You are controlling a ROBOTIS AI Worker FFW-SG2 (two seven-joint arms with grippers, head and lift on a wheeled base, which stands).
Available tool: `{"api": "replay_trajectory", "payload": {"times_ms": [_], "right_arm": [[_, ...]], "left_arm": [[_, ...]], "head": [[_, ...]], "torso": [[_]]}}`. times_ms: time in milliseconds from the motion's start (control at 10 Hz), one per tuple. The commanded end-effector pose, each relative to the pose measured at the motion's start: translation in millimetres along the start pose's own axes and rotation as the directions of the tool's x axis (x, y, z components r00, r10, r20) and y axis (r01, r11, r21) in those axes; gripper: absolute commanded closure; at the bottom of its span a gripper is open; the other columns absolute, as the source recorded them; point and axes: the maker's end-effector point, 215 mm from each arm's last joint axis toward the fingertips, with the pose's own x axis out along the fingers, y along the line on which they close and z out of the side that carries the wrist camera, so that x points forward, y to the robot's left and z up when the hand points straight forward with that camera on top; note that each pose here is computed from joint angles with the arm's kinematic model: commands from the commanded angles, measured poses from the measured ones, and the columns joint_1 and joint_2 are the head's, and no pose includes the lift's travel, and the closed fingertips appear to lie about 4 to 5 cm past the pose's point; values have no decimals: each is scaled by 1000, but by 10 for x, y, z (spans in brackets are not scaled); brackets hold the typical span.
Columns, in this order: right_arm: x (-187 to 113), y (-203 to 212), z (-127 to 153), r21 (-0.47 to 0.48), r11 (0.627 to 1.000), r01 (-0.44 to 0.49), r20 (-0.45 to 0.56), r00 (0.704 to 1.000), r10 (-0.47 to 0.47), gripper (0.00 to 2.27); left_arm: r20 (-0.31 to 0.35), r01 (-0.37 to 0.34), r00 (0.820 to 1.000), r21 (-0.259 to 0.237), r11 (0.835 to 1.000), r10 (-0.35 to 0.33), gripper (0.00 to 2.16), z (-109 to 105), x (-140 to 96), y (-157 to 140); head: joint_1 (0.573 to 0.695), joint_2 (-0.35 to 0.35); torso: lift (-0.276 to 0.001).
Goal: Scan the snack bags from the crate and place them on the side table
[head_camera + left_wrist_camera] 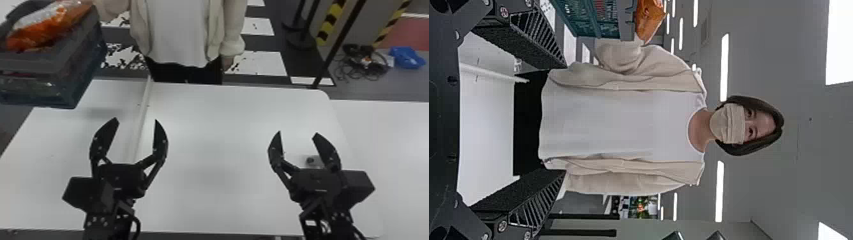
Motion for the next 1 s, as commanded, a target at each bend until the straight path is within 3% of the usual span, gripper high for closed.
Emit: {"api": "replay_trajectory", "payload": {"times_ms": [0, 900], "right_arm": [[0, 0, 0, 0, 1000, 0, 0, 1000, 0, 110], [-2, 4, -1, -1, 1000, -1, 0, 1000, 1, 110]], "left_arm": [[0, 0, 1000, 0, 1000, 0, 144, 0, 0, -1], [0, -5, 1000, 3, 1000, 5, 144, 12, -1, 31]], "head": [[695, -62], [695, -60]], "torso": [[-50], [-50]]}}
